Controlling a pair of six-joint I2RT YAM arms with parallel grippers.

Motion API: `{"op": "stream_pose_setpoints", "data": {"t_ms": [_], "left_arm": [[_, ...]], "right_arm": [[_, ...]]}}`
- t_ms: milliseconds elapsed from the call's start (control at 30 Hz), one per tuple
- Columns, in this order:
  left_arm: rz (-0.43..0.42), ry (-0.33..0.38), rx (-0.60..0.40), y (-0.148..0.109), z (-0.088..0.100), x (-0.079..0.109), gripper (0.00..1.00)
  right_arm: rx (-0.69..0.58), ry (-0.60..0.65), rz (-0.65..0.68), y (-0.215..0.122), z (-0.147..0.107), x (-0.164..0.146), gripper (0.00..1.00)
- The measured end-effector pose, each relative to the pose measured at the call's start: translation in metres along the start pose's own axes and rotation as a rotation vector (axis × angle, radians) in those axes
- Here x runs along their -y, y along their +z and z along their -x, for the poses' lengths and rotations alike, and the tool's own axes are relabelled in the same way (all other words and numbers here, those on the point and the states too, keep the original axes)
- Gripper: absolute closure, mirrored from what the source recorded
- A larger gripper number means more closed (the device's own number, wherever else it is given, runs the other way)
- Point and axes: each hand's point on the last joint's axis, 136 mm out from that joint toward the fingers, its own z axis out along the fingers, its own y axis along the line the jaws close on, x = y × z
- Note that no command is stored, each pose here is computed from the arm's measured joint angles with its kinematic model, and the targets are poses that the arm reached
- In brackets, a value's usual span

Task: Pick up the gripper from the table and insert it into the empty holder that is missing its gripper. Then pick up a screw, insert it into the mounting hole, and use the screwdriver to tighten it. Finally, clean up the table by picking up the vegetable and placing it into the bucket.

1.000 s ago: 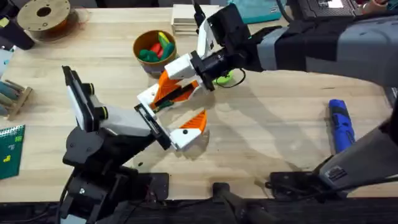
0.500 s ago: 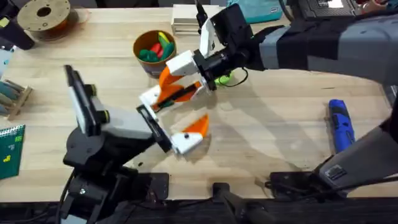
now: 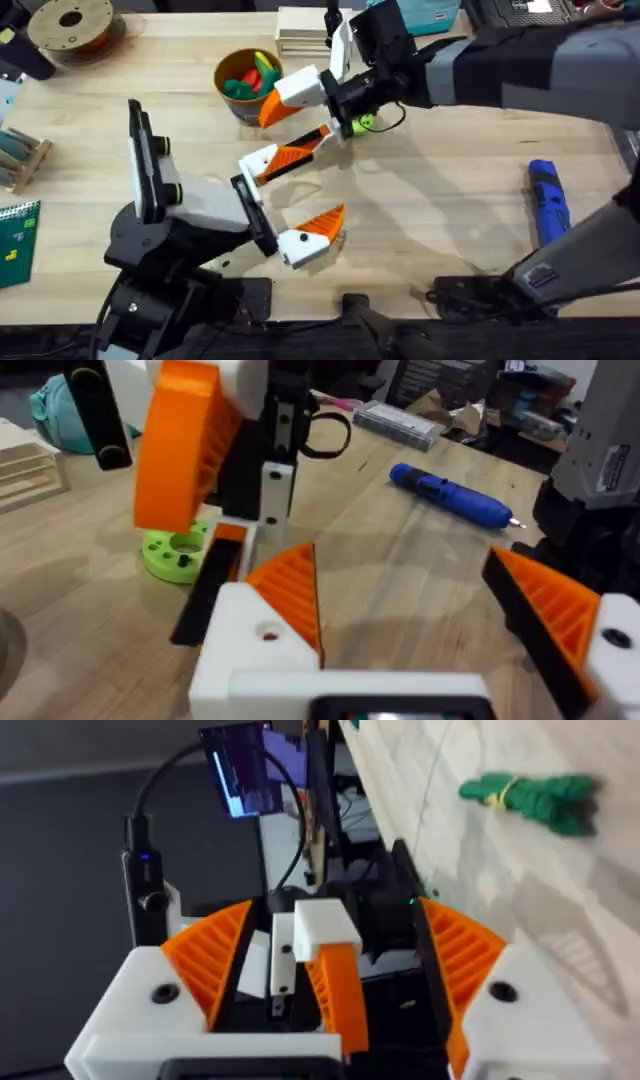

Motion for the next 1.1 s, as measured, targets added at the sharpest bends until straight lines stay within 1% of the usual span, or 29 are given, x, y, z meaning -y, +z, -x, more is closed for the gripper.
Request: {"op": "stream_pose_setpoints", "data": {"t_ms": [100,233,267,333,367,400,500,600,700,767,867,967,1100], "left_arm": [[-0.002,0.0,0.0,0.0,0.0,0.0,0.014],[-0.002,0.0,0.0,0.0,0.0,0.0,0.014],[-0.003,0.0,0.0,0.0,0.0,0.0,0.014],[-0.003,0.0,0.0,0.0,0.0,0.0,0.014],[-0.003,0.0,0.0,0.0,0.0,0.0,0.014],[-0.003,0.0,0.0,0.0,0.0,0.0,0.014],[-0.003,0.0,-0.001,0.0,0.0,0.001,0.014],[-0.003,0.0,-0.001,0.0,0.0,0.001,0.014],[-0.005,0.0,-0.001,0.0,0.0,0.001,0.013],[-0.005,0.0,-0.001,0.0,0.0,0.001,0.014],[-0.005,0.0,-0.001,0.0,0.0,0.001,0.014],[-0.005,0.0,-0.001,0.0,0.0,0.001,0.014],[-0.005,0.0,-0.001,0.0,0.0,0.001,0.014]], "right_arm": [[0.036,-0.041,-0.007,-0.005,0.009,0.0,0.067],[0.129,-0.073,-0.054,-0.02,0.029,0.008,0.065],[0.209,-0.094,-0.106,-0.035,0.047,0.014,0.063],[0.259,-0.123,-0.138,-0.045,0.06,0.013,0.063],[0.318,-0.128,-0.231,-0.062,0.074,0.014,0.063],[0.329,-0.12,-0.278,-0.068,0.075,0.016,0.063],[0.334,-0.108,-0.46,-0.083,0.068,0.026,0.061],[0.324,-0.18,-0.668,-0.099,0.061,0.03,0.059],[0.305,-0.263,-0.841,-0.107,0.058,0.035,0.059],[0.272,-0.284,-0.936,-0.11,0.051,0.043,0.058],[0.209,-0.298,-1.029,-0.113,0.04,0.056,0.058],[0.153,-0.321,-1.088,-0.12,0.032,0.063,0.058],[0.141,-0.355,-1.129,-0.126,0.033,0.066,0.058]]}}
